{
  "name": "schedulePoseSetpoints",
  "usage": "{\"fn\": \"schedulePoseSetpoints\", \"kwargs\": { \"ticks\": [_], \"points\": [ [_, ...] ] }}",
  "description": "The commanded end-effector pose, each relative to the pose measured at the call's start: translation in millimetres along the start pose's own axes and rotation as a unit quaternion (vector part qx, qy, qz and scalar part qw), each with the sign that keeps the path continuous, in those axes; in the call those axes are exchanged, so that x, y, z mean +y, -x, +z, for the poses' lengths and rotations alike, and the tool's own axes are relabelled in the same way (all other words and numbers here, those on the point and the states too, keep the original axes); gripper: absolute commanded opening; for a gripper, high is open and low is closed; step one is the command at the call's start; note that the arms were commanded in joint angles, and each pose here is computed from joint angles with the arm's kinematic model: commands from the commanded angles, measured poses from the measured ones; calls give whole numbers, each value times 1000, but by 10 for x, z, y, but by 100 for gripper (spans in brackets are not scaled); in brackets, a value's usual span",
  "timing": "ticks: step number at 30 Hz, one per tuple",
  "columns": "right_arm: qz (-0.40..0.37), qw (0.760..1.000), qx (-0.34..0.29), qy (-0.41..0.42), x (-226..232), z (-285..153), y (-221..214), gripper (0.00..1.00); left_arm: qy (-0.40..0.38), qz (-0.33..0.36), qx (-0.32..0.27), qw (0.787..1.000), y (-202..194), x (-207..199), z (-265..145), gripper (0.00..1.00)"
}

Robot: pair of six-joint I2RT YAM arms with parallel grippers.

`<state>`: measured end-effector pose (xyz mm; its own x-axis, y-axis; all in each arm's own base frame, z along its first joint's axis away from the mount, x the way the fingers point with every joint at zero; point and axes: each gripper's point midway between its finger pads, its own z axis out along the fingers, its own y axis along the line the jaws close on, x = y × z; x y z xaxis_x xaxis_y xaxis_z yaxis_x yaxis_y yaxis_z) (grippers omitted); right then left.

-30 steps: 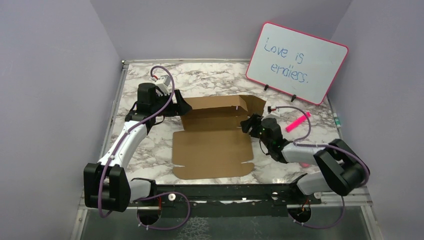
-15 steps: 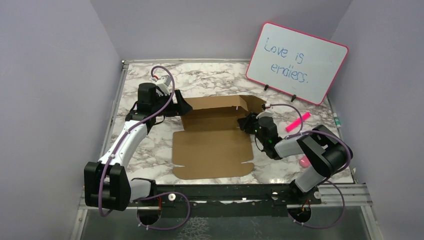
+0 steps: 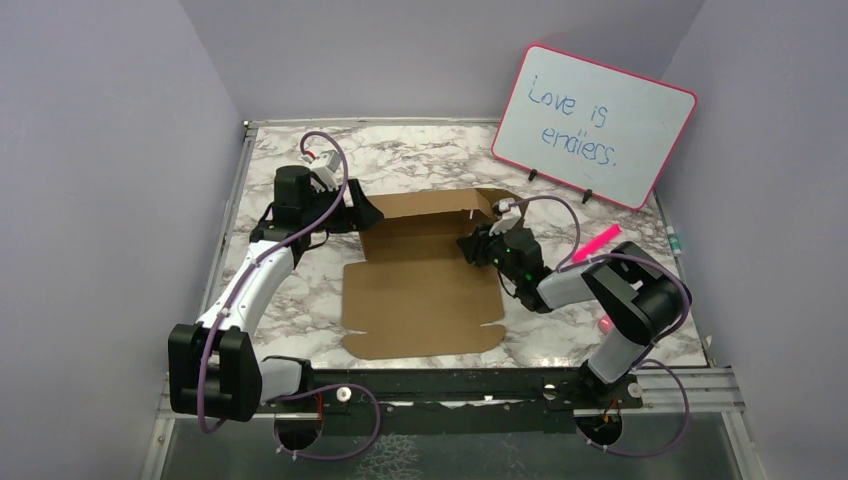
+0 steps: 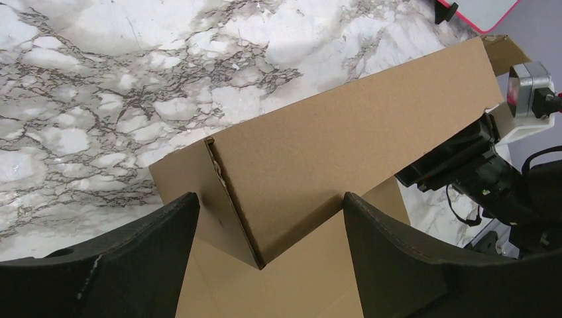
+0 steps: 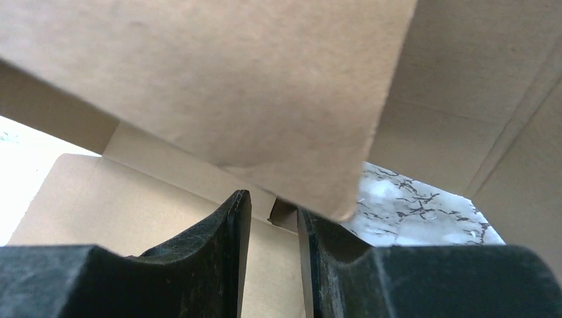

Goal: Fold the paper box

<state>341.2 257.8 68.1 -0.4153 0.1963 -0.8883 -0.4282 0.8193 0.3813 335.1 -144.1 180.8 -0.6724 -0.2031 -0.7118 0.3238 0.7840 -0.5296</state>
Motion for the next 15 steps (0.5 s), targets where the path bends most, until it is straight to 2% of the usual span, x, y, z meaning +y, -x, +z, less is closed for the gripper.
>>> {"fn": "schedulePoseSetpoints", "kwargs": {
  "ticks": [1,7,12,15],
  "points": [
    [-51,999,0,15,81,25,32,37,-4,-6,15,1000,-108,30,4,80],
    [-57,998,-21,-7,32,-142,200,46,7,14,-9,1000,41,1,-77,80],
    [-62,997,-23,-29,-29,-377,280,53,33,39,-50,997,361,-74,-251,81],
    [-53,997,-29,-38,-56,-573,321,54,50,50,-81,994,554,-149,-402,81]
  ]
}}
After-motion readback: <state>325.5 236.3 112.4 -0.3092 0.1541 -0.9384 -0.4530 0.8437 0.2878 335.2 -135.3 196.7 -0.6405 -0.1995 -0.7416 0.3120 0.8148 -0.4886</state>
